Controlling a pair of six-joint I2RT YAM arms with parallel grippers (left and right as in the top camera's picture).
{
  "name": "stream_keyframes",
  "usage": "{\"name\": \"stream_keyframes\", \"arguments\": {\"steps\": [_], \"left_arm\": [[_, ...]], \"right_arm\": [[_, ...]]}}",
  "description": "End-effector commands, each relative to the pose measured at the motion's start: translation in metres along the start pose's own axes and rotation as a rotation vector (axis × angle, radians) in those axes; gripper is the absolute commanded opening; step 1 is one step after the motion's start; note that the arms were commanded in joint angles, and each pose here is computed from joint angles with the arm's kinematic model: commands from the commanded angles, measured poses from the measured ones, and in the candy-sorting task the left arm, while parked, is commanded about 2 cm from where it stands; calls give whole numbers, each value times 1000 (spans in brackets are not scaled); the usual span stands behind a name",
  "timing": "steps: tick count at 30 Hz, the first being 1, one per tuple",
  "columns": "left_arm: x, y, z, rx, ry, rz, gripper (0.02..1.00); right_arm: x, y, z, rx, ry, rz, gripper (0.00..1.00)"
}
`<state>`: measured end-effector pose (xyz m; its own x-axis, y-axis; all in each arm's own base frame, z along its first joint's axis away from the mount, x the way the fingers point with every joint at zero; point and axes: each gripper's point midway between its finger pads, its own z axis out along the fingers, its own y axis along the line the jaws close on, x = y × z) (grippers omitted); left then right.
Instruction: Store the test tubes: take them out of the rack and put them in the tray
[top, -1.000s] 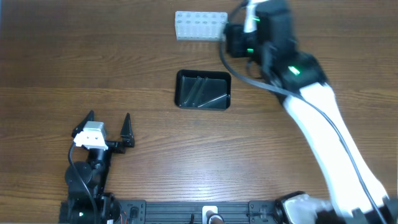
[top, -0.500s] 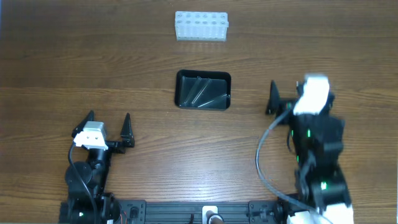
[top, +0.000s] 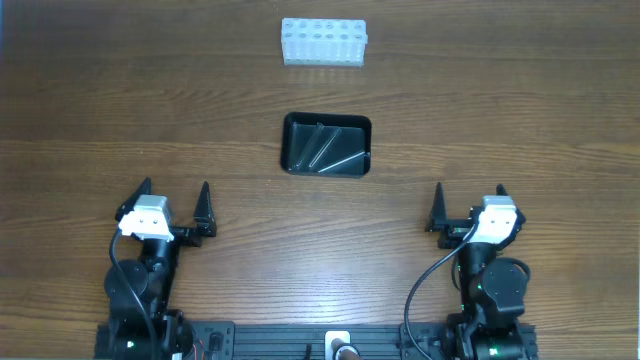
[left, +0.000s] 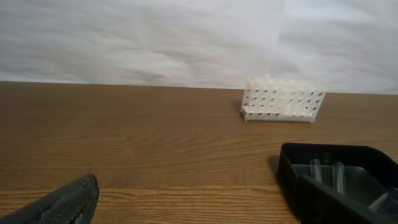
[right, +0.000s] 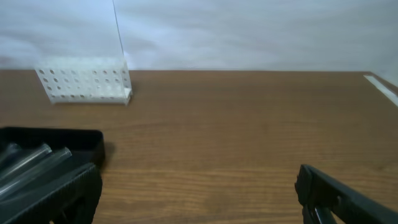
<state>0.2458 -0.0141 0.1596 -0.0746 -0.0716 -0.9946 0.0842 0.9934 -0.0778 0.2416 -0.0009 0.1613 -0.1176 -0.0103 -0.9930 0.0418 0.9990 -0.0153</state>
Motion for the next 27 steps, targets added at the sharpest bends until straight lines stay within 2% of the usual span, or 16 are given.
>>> {"name": "stream_keyframes", "arguments": {"steps": [1,7,10,15,20,27], "left_arm": [[1,-1,0,10,0,11,1000],[1,-1,0,10,0,11,993],[1,-1,0,10,0,11,1000],[1,-1,0,10,0,11,1000],[1,-1,0,10,0,11,1000],[1,-1,0,10,0,11,1000]], "right_arm": [[4,-4,1,24,-6,3,993],[3,-8,1,42,-11,-5,991],[2,-15,2,76,-18,-57,993],[0,-31,3,148,-55,-44,991],[0,-28,4,127,-57,-20,991],[0,-15,4,76,-59,-27,991]]}}
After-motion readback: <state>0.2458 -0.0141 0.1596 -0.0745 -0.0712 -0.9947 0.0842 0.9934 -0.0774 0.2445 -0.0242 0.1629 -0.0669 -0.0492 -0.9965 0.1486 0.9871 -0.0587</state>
